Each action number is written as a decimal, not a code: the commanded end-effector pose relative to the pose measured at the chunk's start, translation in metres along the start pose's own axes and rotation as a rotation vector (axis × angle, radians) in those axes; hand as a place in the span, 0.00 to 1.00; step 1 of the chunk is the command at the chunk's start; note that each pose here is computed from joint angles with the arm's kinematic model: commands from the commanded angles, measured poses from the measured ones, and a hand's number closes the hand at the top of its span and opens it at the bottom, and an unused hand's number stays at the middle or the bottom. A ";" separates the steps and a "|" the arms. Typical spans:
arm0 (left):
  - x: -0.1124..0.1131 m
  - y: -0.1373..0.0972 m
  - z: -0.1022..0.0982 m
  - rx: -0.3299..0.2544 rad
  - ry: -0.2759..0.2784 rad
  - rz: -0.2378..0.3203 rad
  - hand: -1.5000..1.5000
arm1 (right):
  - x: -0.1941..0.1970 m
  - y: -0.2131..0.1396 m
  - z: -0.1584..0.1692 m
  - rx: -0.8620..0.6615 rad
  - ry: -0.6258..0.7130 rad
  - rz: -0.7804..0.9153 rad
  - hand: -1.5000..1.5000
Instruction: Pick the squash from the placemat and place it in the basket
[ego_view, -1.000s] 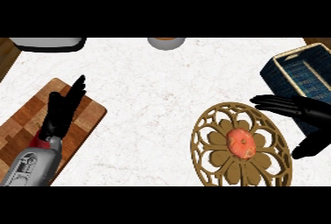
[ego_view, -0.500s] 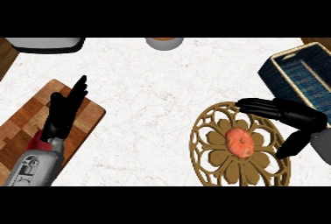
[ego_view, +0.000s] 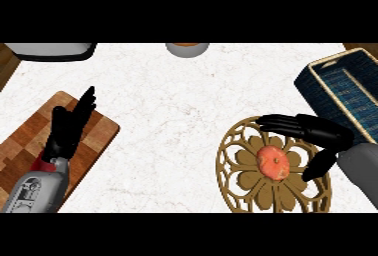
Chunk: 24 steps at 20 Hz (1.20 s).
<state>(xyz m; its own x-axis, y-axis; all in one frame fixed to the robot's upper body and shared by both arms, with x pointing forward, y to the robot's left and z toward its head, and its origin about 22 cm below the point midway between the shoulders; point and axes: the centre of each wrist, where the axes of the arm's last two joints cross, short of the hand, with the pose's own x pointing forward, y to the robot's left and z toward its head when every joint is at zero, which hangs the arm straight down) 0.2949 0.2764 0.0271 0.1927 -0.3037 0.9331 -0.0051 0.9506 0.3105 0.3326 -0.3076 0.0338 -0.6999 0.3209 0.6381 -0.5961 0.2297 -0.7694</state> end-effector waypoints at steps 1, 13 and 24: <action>0.009 -0.011 0.004 -0.002 0.003 -0.002 0.50 | -0.005 0.004 0.003 0.067 -0.056 -0.072 0.00; -0.002 -0.002 -0.004 0.005 0.005 -0.001 0.50 | -0.004 0.011 -0.018 0.102 -0.041 -0.085 0.00; -0.001 -0.004 -0.012 -0.010 0.020 0.013 0.50 | -0.010 0.052 -0.030 0.085 -0.107 0.076 1.00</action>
<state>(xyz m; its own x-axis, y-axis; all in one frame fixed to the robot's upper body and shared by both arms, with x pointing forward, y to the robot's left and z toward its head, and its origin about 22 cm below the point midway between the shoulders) 0.2997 0.2736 0.0246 0.2054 -0.3002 0.9315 -0.0058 0.9514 0.3079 0.3254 -0.2796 0.0038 -0.7354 0.3211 0.5967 -0.5872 0.1374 -0.7977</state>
